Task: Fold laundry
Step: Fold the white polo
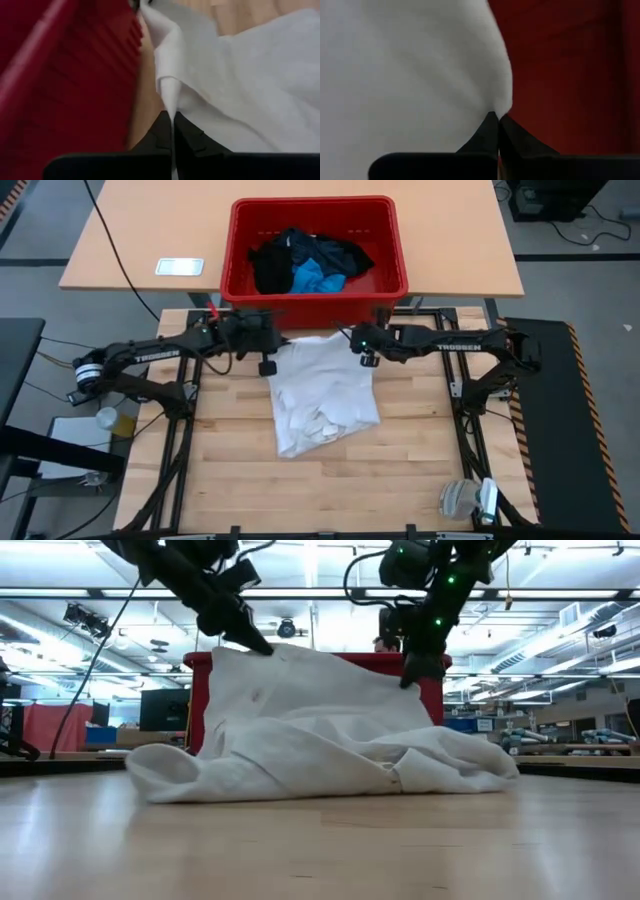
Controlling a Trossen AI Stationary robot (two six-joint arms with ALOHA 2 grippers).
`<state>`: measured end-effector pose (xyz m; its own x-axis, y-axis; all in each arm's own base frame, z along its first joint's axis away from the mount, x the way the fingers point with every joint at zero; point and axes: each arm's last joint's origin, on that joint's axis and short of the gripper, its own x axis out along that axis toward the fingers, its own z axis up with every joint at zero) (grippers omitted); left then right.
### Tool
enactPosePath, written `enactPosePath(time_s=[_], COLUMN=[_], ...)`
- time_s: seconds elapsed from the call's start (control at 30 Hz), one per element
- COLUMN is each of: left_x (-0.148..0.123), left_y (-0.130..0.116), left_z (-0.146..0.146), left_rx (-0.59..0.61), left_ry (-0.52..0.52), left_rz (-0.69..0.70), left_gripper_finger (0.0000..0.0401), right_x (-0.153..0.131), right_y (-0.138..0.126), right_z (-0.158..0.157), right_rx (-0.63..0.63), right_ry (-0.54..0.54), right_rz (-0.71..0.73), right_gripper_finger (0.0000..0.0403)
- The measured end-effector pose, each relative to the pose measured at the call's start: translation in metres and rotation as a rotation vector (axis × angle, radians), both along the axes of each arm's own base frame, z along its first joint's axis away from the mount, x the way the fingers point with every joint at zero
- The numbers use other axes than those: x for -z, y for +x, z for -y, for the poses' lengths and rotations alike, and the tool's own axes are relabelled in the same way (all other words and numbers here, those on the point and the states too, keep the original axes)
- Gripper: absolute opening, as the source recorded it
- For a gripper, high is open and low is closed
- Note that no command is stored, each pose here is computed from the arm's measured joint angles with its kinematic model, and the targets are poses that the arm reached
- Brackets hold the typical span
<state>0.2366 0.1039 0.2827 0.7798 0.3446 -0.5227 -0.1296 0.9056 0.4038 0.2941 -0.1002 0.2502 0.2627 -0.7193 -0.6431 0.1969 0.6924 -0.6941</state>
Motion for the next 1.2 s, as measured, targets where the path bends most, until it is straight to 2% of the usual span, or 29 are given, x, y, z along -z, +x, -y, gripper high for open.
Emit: enactPosePath(time_s=[0.07,0.17,0.27,0.57,0.8,1.0,1.2], left_x=[-0.002,-0.002,0.000,0.001,0.002,0.002,0.005], left_y=[-0.003,-0.005,-0.002,0.013,0.016,0.018,0.022], left_z=[-0.003,-0.005,0.006,0.053,0.071,0.090,0.112], left_rx=[-0.020,-0.045,0.030,0.242,0.273,0.362,0.451], left_ry=[0.021,-0.008,-0.052,-0.088,-0.150,-0.175,-0.241], left_rz=[0.002,0.006,0.000,-0.009,-0.002,-0.003,-0.011], left_gripper_finger=[0.0001,0.0000,0.0000,0.0003,0.0004,0.0005,0.0006], right_x=[-0.003,-0.002,-0.001,-0.001,0.006,0.005,0.008], right_y=[0.002,0.002,0.002,0.005,-0.006,-0.010,-0.017], right_z=[0.001,0.002,-0.003,-0.036,-0.063,-0.086,-0.104], right_rx=[-0.020,-0.043,-0.025,-0.071,-0.124,-0.110,-0.164], right_ry=[-0.030,-0.009,-0.014,-0.047,0.092,0.047,0.093], right_rz=[-0.001,-0.005,-0.011,-0.029,-0.117,-0.114,-0.177], right_gripper_finger=[0.0006,0.0006,0.0006,0.0006,0.0006,0.0006,0.0006])
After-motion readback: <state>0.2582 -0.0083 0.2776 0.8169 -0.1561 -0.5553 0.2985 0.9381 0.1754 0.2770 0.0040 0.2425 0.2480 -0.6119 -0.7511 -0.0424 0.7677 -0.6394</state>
